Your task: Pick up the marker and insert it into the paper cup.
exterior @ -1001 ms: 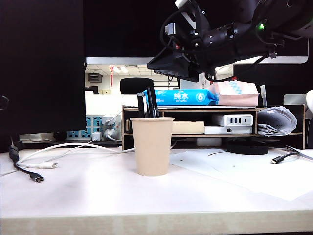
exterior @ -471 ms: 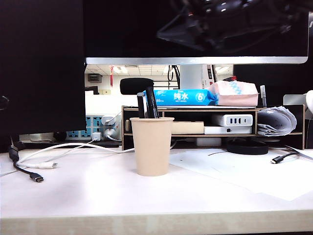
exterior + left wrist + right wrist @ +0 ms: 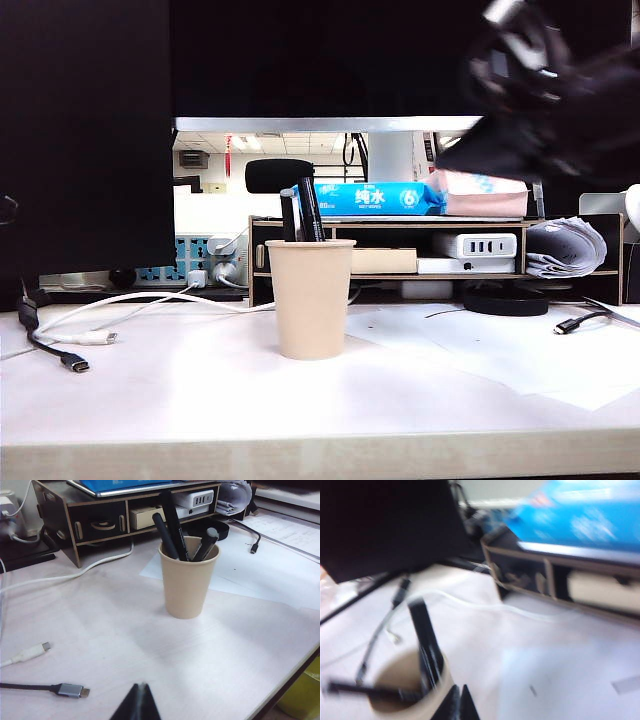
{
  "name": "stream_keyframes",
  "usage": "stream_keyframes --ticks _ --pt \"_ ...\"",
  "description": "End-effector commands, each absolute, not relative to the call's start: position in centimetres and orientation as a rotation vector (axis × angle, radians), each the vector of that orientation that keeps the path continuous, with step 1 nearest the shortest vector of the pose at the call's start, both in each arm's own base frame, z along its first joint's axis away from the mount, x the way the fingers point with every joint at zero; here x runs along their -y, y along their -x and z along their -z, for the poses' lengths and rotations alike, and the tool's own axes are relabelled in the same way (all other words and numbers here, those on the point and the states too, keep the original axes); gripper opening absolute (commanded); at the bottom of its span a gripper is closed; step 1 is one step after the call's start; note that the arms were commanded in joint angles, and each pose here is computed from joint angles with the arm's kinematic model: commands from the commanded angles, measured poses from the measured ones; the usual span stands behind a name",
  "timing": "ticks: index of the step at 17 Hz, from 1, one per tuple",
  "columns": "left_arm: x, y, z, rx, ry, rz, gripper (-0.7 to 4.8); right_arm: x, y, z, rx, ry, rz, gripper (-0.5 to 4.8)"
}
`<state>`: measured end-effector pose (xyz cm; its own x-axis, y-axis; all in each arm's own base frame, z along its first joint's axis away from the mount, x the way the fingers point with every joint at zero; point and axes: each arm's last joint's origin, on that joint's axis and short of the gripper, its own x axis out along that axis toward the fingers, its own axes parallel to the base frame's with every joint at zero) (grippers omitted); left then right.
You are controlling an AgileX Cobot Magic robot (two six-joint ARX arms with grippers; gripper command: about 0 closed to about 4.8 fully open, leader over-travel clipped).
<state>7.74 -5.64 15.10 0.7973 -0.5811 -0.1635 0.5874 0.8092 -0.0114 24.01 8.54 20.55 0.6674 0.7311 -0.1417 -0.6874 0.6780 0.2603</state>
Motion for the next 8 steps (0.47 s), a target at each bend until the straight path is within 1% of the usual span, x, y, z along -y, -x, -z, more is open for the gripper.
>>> stream_keyframes --ticks 1,3,5,8 --pt "5.6 -7.8 -14.9 -0.175 -0.048 0.626 -0.05 -8.0 -23.0 -20.6 -0.174 -0.186 -0.779 -0.02" --pt "5.1 -8.1 -14.9 -0.176 -0.043 0.568 -0.05 -8.0 -23.0 -21.0 -0.125 -0.181 -0.772 -0.02" --pt "4.4 -8.5 -14.9 -0.177 -0.034 0.472 -0.05 -7.9 -23.1 -21.4 -0.085 -0.177 -0.758 -0.02" --pt "3.2 -9.0 -14.9 -0.178 -0.023 0.340 -0.05 -7.8 -23.2 -21.5 -0.064 -0.177 -0.676 -0.02"
